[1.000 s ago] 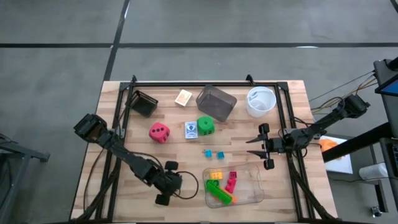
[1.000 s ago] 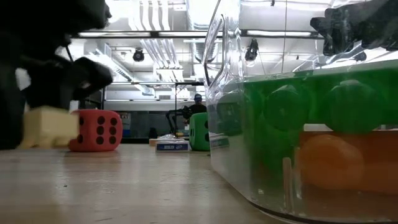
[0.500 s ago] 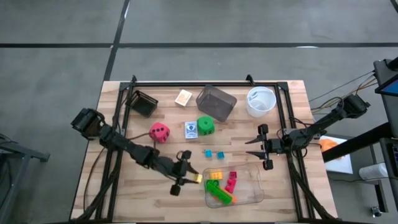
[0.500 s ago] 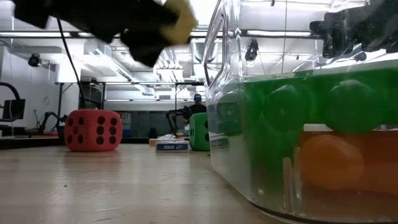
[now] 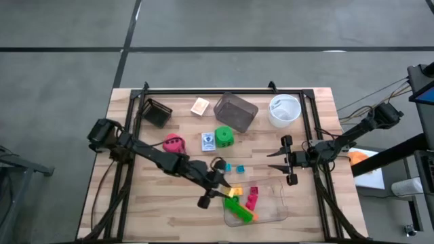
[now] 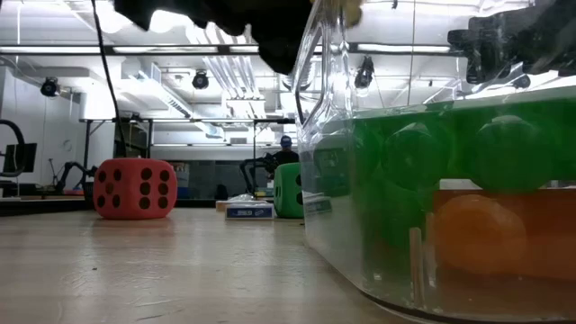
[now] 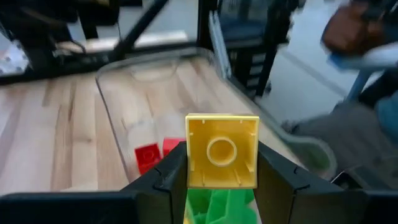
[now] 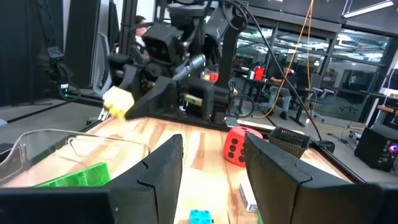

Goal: Pick & Place Toys
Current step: Put the yellow game piece into the bottom transparent bin

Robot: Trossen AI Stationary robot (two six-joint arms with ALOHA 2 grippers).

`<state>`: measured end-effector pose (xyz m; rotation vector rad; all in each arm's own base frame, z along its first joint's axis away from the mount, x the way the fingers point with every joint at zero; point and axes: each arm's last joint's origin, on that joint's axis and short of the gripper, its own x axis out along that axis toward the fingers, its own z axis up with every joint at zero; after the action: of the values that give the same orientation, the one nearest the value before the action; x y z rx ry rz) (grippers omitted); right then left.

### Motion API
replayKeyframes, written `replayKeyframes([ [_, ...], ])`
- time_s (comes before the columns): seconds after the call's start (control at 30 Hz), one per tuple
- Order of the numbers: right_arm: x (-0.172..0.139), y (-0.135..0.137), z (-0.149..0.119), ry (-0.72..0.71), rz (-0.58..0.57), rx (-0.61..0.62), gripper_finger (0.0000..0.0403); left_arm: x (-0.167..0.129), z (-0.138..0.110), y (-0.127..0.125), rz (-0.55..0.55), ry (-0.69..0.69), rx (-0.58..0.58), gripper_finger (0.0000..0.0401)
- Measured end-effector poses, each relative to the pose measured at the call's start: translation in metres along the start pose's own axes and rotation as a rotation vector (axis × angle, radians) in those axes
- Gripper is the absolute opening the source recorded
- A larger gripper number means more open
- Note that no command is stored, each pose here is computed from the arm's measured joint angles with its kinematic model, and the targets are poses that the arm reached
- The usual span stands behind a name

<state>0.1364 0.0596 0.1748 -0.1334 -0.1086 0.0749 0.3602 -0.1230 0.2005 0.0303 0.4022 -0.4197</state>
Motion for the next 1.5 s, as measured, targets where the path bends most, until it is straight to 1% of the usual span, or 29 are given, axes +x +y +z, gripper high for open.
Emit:
replayKeyframes([
  [0.17, 0.000, 0.000, 0.000, 0.002, 0.000, -0.001, 0.0167, 0.017, 0.005, 0.002, -0.009, 0.102, 0.005, 0.0133],
  [0.2, 0.000, 0.000, 0.000, 0.001, 0.000, -0.001, 0.0167, 0.020, 0.005, 0.002, -0.016, 0.117, 0.003, 0.0141],
  [0.23, 0.000, 0.000, 0.000, 0.002, 0.000, -0.001, 0.0167, 0.022, 0.005, 0.003, -0.021, 0.126, 0.001, 0.0155],
  [0.37, 0.000, 0.000, 0.000, 0.003, 0.001, -0.002, 0.0167, 0.027, 0.003, 0.005, -0.018, 0.142, -0.003, 0.0233],
  [0.43, 0.000, 0.000, 0.000, 0.004, 0.001, -0.002, 0.0167, 0.027, 0.002, 0.005, -0.018, 0.150, -0.005, 0.0263],
  [0.5, 0.000, 0.000, -0.001, 0.005, 0.001, -0.002, 0.0167, 0.027, 0.002, 0.005, -0.018, 0.150, -0.004, 0.0283],
  [0.6, 0.000, 0.000, -0.001, 0.005, 0.001, -0.002, 0.0167, 0.028, 0.003, 0.005, -0.021, 0.148, -0.005, 0.0301],
  [0.73, 0.000, 0.000, -0.001, 0.005, 0.001, -0.002, 0.0167, 0.028, 0.004, 0.005, -0.021, 0.145, -0.007, 0.0306],
  [0.83, 0.000, 0.000, -0.001, 0.005, 0.001, -0.002, 0.0167, 0.027, 0.001, 0.005, -0.020, 0.167, -0.010, 0.0307],
  [0.97, 0.000, 0.000, -0.001, 0.005, 0.001, -0.002, 0.0167, 0.027, 0.002, 0.007, 0.017, 0.169, -0.007, 0.0307],
  [1.13, 0.000, 0.000, -0.001, 0.005, 0.001, -0.002, 0.0167, 0.027, 0.002, 0.010, 0.027, 0.174, 0.015, 0.0308],
  [1.27, 0.000, 0.000, -0.001, 0.005, 0.001, -0.002, 0.0167, 0.027, 0.007, 0.011, 0.045, 0.129, 0.049, 0.0308],
  [1.37, 0.000, 0.000, -0.001, 0.006, 0.001, -0.003, 0.0167, 0.027, 0.009, 0.013, 0.069, 0.108, 0.053, 0.0307],
  [1.43, 0.000, 0.000, -0.001, 0.006, 0.001, -0.002, 0.0167, 0.027, 0.009, 0.014, 0.074, 0.108, 0.050, 0.0299],
  [1.5, 0.000, 0.000, -0.001, 0.008, 0.001, -0.003, 0.0167, 0.027, 0.009, 0.016, 0.078, 0.108, 0.048, 0.0278],
])
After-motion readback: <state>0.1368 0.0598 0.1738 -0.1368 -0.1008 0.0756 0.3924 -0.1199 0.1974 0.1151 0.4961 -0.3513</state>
